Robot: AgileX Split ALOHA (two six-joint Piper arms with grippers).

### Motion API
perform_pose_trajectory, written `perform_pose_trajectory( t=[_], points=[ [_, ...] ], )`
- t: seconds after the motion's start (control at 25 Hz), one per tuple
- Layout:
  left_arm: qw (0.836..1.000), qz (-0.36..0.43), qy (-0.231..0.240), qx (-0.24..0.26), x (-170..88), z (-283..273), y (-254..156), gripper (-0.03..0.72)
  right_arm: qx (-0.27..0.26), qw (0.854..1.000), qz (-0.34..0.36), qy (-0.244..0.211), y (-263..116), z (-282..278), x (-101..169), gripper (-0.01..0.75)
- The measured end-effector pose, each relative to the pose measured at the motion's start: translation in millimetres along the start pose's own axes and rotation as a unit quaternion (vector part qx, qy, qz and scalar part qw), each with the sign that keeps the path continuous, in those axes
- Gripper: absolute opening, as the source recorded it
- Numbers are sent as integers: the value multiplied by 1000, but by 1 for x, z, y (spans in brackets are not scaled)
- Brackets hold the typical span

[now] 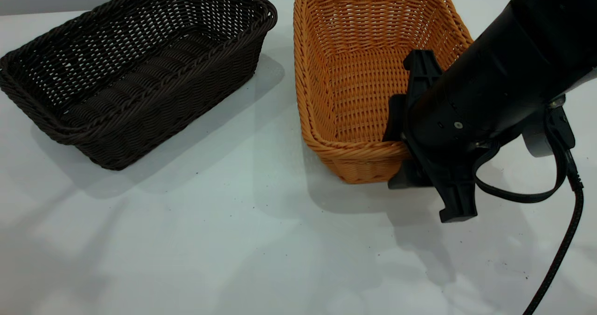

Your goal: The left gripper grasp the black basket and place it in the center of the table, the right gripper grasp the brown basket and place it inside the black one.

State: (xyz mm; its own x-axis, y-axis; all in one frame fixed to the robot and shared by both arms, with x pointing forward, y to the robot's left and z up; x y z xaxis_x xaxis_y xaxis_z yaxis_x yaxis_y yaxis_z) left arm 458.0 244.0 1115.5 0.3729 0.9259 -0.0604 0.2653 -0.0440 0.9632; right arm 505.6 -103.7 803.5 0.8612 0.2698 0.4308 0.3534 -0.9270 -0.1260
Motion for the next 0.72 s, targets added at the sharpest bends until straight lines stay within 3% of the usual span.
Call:
perform_pose_trajectory(
  t=[0.16, 0.72],
  points=[
    [1000, 0, 0, 0, 0, 0, 0, 491, -12, 1000, 7, 2, 4, -1, 1, 100],
    [1000, 0, -11, 7, -4, -1, -3, 491, -85, 996, 2, 18, 26, -7, 6, 100]
  ],
)
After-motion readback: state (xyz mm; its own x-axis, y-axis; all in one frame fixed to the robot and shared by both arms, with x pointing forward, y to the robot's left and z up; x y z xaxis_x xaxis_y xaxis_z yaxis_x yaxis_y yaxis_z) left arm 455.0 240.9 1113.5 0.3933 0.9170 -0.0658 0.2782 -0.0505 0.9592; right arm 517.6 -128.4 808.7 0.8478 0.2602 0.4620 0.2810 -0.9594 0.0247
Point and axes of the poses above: a point on each arm's last joint axis where the gripper is mounted, z pointing out along that axis toward the gripper, x along the wrist's bending axis when the last joint is at zero, y = z × x, the point moved 6 cm from there along z, pointing out along that axis toward the gripper, and after that the axes turned 9 degrees about -z, right-handed, at the moved point
